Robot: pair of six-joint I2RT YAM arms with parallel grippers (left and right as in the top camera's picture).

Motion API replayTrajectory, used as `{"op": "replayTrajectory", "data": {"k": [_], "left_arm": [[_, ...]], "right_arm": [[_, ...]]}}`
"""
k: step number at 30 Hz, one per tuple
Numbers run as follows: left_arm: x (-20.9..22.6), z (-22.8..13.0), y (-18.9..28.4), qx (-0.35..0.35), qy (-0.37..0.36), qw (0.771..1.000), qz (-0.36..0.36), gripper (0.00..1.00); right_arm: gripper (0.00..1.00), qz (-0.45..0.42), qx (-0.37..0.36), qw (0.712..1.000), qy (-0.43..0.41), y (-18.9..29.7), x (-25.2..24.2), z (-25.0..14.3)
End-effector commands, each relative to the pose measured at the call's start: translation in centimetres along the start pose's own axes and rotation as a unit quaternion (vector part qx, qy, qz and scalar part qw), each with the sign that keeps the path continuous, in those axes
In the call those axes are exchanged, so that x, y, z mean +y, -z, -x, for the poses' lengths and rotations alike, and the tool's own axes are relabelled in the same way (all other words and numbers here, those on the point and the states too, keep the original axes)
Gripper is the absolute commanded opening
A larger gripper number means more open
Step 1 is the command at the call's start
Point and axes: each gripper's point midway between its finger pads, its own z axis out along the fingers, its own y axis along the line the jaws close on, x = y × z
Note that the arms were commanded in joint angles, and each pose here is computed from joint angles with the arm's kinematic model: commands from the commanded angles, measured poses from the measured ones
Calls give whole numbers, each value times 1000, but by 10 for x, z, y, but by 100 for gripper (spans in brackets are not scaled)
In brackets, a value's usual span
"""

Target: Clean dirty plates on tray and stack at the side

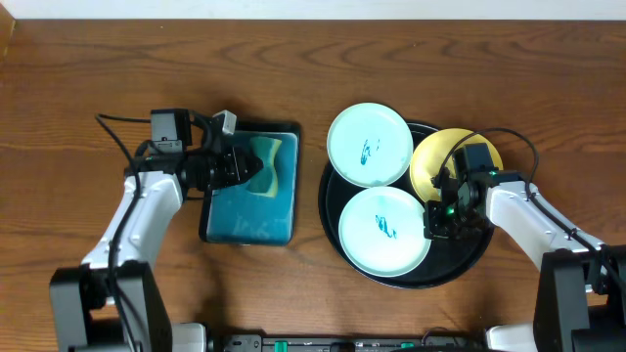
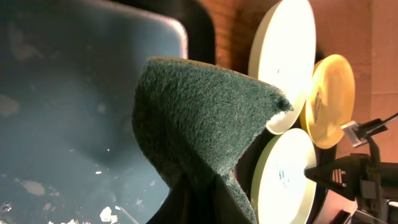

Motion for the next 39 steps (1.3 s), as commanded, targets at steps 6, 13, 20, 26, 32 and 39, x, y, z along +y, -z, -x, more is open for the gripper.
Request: {"op": "replayTrajectory", "data": {"k": [6,13,20,26,32,39], "left_arm": [[17,-23,-30,54,-1,997,48,8],[30,-40,-42,79,-47,984,154,7],[18,-52,-55,93,-68,977,180,7],[0,-60,-66,94,-67,979,170,7],[-12,-60,-74,89,-80,980,159,7],[-15,-59,-75,77,-21,984,158,7]], "right_arm": [[1,9,0,1000,12,0,6,1],[1,9,1,1000,12,0,6,1],[1,8,1,1000,12,0,6,1],[1,9,1,1000,12,0,6,1],[1,8,1,1000,12,0,6,1],[1,8,1,1000,12,0,6,1]]}}
